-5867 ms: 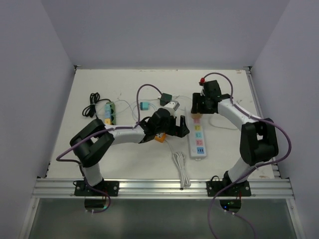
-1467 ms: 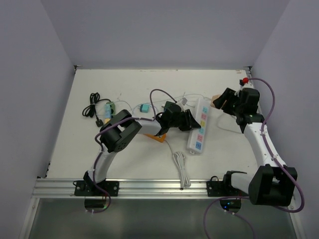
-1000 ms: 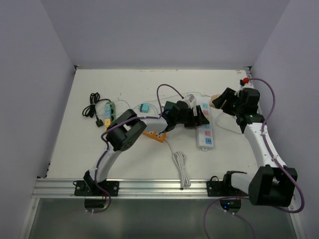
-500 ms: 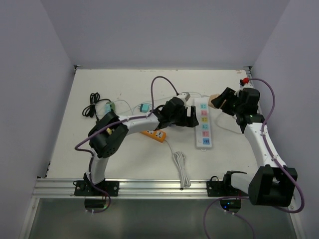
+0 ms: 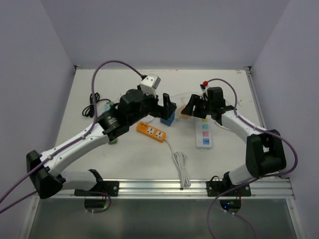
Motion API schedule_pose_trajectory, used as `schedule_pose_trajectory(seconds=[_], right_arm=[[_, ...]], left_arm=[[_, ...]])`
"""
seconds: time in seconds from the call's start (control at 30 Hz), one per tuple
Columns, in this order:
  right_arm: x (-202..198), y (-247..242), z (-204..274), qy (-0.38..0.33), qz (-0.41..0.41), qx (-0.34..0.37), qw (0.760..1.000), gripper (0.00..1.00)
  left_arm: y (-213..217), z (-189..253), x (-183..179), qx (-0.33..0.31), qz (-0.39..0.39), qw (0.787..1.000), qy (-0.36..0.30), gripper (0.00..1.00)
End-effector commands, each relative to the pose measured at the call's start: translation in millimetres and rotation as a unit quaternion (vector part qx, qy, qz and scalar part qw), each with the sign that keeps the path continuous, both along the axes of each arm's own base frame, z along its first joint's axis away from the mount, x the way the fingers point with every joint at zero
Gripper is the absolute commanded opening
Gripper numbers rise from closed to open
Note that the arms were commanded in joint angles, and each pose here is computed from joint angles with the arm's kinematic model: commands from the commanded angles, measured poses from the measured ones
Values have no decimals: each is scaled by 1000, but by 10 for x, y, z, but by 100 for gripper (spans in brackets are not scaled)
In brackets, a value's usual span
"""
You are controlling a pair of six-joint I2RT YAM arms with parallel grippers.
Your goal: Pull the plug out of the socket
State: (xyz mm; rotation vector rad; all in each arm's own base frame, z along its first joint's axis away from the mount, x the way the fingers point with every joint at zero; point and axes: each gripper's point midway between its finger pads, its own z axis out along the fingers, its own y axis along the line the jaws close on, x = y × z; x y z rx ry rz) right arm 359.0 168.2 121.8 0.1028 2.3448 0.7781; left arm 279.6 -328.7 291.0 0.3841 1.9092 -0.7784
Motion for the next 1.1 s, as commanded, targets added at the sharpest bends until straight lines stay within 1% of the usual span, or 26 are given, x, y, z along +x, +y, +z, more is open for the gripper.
schedule_pose_trajectory(seconds=[0.0, 0.03, 0.07, 0.1, 0.17, 0.2, 0.23, 0.3, 0.33, 0.37, 0.43, 0.47, 0.53, 0.57, 0.6, 0.67, 0.77, 0.83, 0.97, 1.07], right_arm=[[303, 120, 182, -44, -8, 7, 999, 19], [322, 173, 44, -27, -3, 8, 1000, 19], [356, 218, 24, -25, 2, 13, 1000, 19], [414, 252, 26, -23, 3, 19, 1000, 19], [469, 311, -104, -10, 7, 17, 1000, 20], [528, 343, -67, -14, 8, 19, 1000, 20], [559, 355, -158, -4, 6, 16, 1000, 22], [661, 395, -117, -7, 6, 21, 1000, 26], [689, 413, -136, -4, 9, 22, 1000, 29], [704, 429, -222, 9, 11, 19, 1000, 39], [775, 459, -216, 11, 13, 18, 1000, 47], [795, 468, -264, 15, 15, 16, 1000, 54], [844, 467, -218, 15, 16, 12, 1000, 59], [858, 466, -218, 14, 17, 7, 1000, 66], [897, 466, -159, 6, 16, 5, 1000, 70], [935, 442, -87, -2, 16, -6, 1000, 75], [926, 385, 34, -10, 16, -21, 1000, 79], [918, 340, 146, -20, 9, -32, 999, 81], [867, 280, 390, -50, 3, -48, 998, 81], [745, 426, 551, -74, 23, -55, 995, 79]], left_arm=[[795, -142, 86, 114, 84, 989, -32, 100], [988, -78, 40, 111, 98, 988, -39, 100], [1141, -84, 40, 117, 113, 986, -39, 100], [1355, -66, 97, 124, 140, 981, -46, 100], [1677, -43, 65, 134, 191, 970, -64, 100], [1786, -56, 56, 140, 210, 965, -67, 100], [1885, -109, 19, 144, 224, 962, -68, 100], [2007, -182, 19, 155, 247, 954, -69, 100], [2041, -294, 15, 166, 251, 952, -62, 100], [2080, -341, 22, 173, 259, 948, -60, 100], [2150, -493, 29, 191, 272, 942, -49, 100], [2191, -499, 44, 192, 283, 938, -52, 100], [2246, -582, 44, 202, 289, 934, -52, 100], [2275, -581, 63, 201, 295, 933, -54, 100], [2291, -598, 69, 203, 297, 931, -54, 100], [2356, -653, 83, 209, 305, 928, -50, 100], [2486, -657, 85, 212, 326, 920, -47, 100], [2531, -618, 70, 203, 334, 919, -52, 100], [2688, -528, 33, 192, 369, 908, -60, 100], [2819, -409, -23, 171, 401, 897, -75, 100]])
